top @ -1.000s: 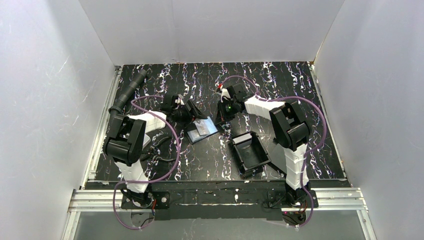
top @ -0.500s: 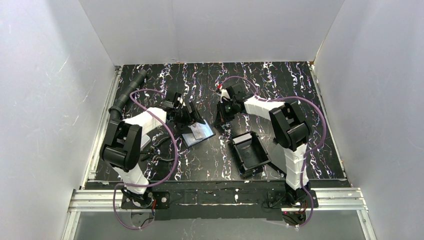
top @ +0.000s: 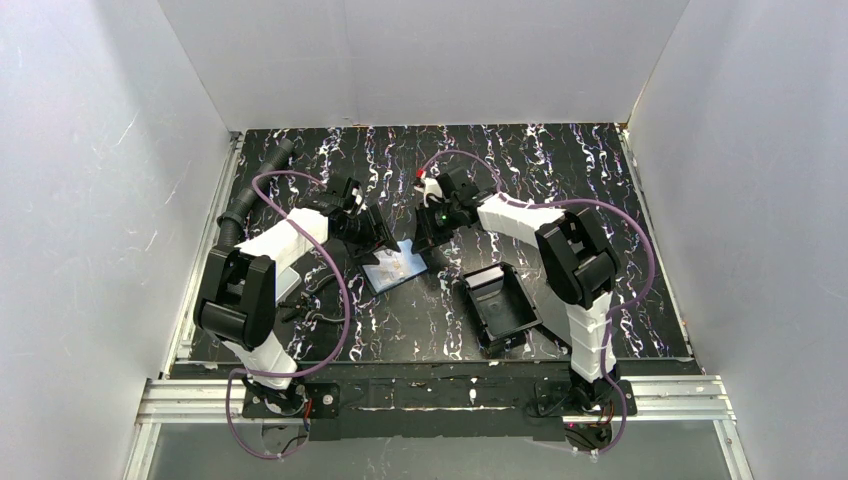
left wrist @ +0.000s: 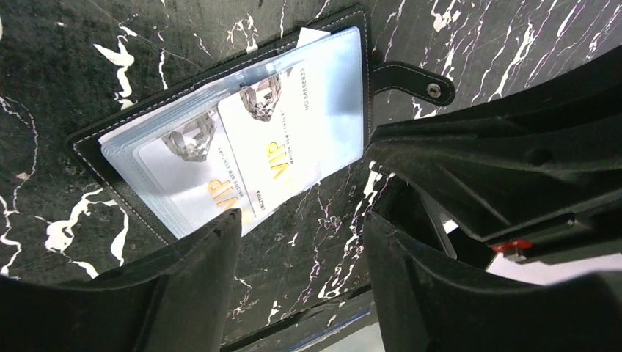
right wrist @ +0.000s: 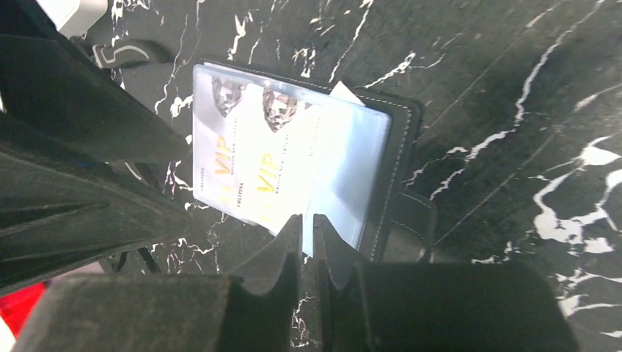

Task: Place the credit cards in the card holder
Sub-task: Insert the credit card into the card holder.

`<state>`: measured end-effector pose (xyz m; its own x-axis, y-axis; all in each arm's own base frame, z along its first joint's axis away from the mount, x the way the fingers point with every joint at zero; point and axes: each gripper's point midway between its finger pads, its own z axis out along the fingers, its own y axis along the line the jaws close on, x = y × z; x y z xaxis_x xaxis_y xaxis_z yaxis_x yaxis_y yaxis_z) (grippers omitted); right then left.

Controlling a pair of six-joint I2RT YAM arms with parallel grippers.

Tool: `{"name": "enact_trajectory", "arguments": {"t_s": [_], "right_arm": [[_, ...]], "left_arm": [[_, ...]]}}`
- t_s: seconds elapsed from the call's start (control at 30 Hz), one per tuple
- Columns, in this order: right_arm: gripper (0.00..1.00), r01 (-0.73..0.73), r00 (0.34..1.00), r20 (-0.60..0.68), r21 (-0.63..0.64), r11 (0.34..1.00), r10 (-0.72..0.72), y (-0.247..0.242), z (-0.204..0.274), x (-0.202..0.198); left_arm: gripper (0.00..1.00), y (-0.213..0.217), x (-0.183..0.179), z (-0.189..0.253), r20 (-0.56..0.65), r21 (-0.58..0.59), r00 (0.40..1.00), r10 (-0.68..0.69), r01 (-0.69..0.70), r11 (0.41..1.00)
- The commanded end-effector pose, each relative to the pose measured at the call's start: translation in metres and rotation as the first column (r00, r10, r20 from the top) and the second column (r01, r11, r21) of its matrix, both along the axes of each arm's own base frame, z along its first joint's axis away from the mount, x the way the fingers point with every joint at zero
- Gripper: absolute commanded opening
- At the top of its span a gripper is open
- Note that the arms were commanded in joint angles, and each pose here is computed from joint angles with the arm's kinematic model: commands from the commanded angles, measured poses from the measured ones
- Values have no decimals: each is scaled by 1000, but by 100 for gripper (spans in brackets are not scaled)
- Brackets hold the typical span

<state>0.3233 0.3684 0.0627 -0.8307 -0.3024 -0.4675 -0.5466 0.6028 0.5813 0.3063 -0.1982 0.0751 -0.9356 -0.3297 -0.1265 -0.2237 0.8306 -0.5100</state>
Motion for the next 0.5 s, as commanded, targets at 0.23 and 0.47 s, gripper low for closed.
{"name": "enact_trajectory", "arguments": {"t_s": [0.23,0.47], "right_arm": [[19,5,1000,28,-14,1000,-5,3,-3,9],[19,10,1000,12,-35,999,-9,0,-15,6]], "left_arm": [[65,-10,-4,-27,-58,-5,998,20,-21,1000],[65,-15,-1,-41,-71,2,997,11,-11,1000]]}}
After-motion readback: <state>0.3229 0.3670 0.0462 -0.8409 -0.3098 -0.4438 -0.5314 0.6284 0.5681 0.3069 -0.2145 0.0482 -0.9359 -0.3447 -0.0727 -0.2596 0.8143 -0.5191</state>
